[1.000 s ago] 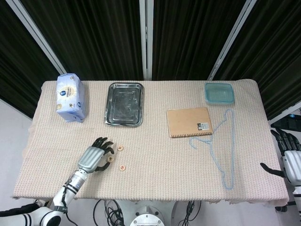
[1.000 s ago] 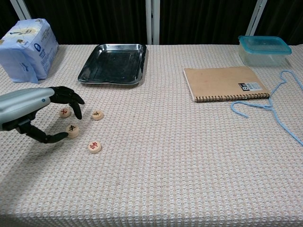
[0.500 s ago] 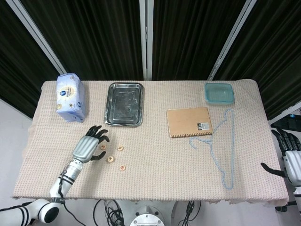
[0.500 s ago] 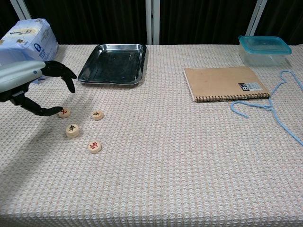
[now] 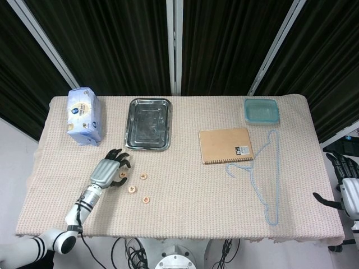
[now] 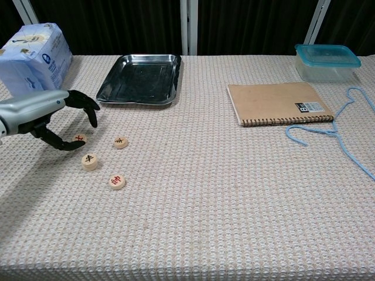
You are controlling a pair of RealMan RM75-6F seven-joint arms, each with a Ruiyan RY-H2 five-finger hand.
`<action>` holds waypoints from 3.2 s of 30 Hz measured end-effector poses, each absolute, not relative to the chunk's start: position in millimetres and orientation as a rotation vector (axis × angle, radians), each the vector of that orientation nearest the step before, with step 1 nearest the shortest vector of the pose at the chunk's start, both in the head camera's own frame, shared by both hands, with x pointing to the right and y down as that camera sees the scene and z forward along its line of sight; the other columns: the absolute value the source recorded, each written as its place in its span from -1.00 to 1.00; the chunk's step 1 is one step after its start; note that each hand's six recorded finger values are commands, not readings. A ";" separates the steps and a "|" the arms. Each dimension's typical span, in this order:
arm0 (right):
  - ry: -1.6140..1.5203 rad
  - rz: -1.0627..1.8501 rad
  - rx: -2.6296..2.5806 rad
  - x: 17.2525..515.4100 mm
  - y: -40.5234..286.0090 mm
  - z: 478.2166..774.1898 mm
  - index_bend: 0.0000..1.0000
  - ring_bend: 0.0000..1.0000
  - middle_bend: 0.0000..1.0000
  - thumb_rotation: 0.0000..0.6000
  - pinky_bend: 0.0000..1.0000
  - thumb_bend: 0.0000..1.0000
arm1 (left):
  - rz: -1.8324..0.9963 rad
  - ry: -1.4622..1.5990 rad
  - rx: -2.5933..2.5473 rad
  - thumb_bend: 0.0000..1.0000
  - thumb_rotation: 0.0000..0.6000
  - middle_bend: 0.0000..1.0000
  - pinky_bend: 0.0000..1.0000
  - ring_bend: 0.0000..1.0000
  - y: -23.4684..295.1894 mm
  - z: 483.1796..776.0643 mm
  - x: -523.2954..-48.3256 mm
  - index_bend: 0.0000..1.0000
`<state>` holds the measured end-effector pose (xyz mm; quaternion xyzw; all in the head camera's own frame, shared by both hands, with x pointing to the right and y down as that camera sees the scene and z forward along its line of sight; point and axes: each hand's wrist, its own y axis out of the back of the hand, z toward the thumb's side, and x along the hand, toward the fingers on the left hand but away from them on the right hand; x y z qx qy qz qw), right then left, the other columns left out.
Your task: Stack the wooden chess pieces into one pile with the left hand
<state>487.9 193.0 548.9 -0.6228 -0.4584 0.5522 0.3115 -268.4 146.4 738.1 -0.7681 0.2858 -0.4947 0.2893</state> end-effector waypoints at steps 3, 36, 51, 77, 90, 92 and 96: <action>-1.210 1.459 -1.643 487.8 193.1 549.0 -1.00 -1.00 -1.00 1.00 -1.00 -0.85 | -1.327 0.761 -2.042 -0.40 1.00 -0.73 -1.00 -1.00 146.8 738.7 -270.9 -0.18; -1.205 1.459 -1.646 486.4 193.9 549.3 -1.00 -1.00 -1.00 1.00 -1.00 -0.85 | -1.364 0.777 -2.017 -0.40 1.00 -0.72 -1.00 -1.00 149.6 744.9 -280.5 -0.03; -1.203 1.450 -1.656 485.0 194.7 548.0 -1.00 -1.00 -1.00 1.00 -1.00 -0.85 | -1.280 0.781 -2.071 -0.40 1.00 -0.72 -1.00 -1.00 148.7 711.4 -263.4 -0.06; -1.199 1.443 -1.661 484.8 195.6 546.8 -1.00 -1.00 -1.00 1.00 -1.00 -0.85 | -1.269 0.737 -2.179 -0.40 1.00 -0.72 -1.00 -1.00 188.1 703.2 -250.1 -0.09; -1.193 1.457 -1.661 484.5 195.1 550.3 -1.00 -1.00 -1.00 1.00 -1.00 -0.85 | -1.269 0.760 -2.195 -0.40 1.00 -0.72 -1.00 -1.00 187.7 709.7 -253.7 -0.10; -1.192 1.458 -1.662 484.3 195.1 550.4 -1.00 -1.00 -1.00 1.00 -1.00 -0.85 | -1.263 0.758 -2.198 -0.40 1.00 -0.72 -1.00 -1.00 187.8 709.6 -251.8 -0.10; -1.194 1.458 -1.662 484.8 195.0 550.2 -1.00 -1.00 -1.00 1.00 -1.00 -0.85 | -1.263 0.750 -2.202 -0.40 1.00 -0.72 -1.00 -1.00 188.1 710.6 -250.1 -0.10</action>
